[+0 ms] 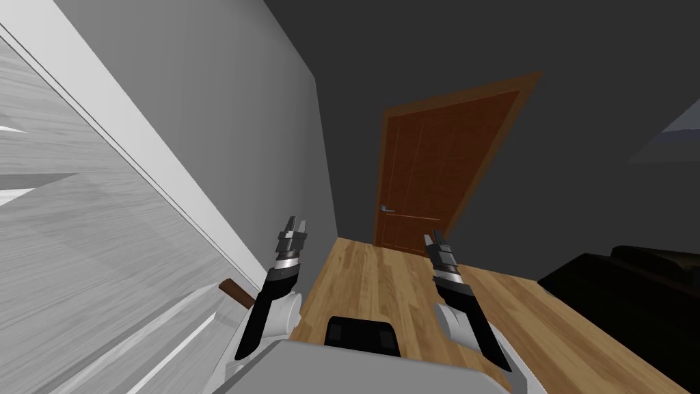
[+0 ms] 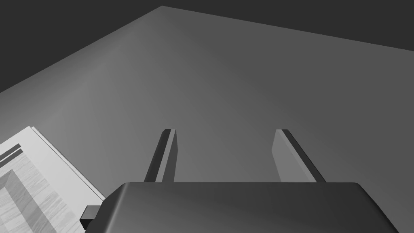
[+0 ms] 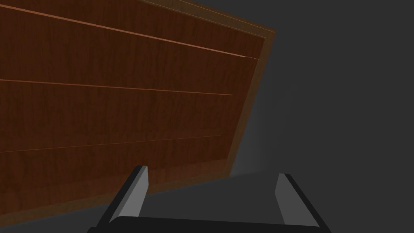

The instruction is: Pull the door open

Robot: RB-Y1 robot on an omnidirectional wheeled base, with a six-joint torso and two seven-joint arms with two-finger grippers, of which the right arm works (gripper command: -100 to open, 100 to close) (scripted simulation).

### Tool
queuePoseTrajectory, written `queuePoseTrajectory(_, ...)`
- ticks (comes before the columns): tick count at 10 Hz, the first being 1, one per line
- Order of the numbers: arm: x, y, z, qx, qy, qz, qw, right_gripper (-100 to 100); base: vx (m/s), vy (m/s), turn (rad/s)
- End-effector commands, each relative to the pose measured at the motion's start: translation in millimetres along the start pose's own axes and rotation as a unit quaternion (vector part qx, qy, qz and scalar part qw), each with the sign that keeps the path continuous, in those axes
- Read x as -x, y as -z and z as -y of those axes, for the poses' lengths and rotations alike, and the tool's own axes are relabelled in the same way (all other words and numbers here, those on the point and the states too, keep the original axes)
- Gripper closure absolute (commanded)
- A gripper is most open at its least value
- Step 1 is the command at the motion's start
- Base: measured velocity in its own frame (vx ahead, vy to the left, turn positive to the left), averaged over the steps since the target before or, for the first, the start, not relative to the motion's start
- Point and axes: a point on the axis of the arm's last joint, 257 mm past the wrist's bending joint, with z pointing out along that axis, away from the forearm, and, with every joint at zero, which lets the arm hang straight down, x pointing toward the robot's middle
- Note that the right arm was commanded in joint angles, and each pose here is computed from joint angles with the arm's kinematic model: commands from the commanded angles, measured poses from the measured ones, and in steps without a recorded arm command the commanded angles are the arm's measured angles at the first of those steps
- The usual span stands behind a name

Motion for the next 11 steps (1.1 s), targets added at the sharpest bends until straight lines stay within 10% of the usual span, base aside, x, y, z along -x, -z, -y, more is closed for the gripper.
queuePoseTrajectory(1, 1.4, 1.9, 10.6, -0.008, 0.000, 0.000, 1.0000, -100, 0.069, -0.004, 0.027)
queuePoseTrajectory(11, 29.4, 19.0, 95.9, -0.073, -0.009, 0.016, 0.9971, -100, 0.083, -0.003, 0.083)
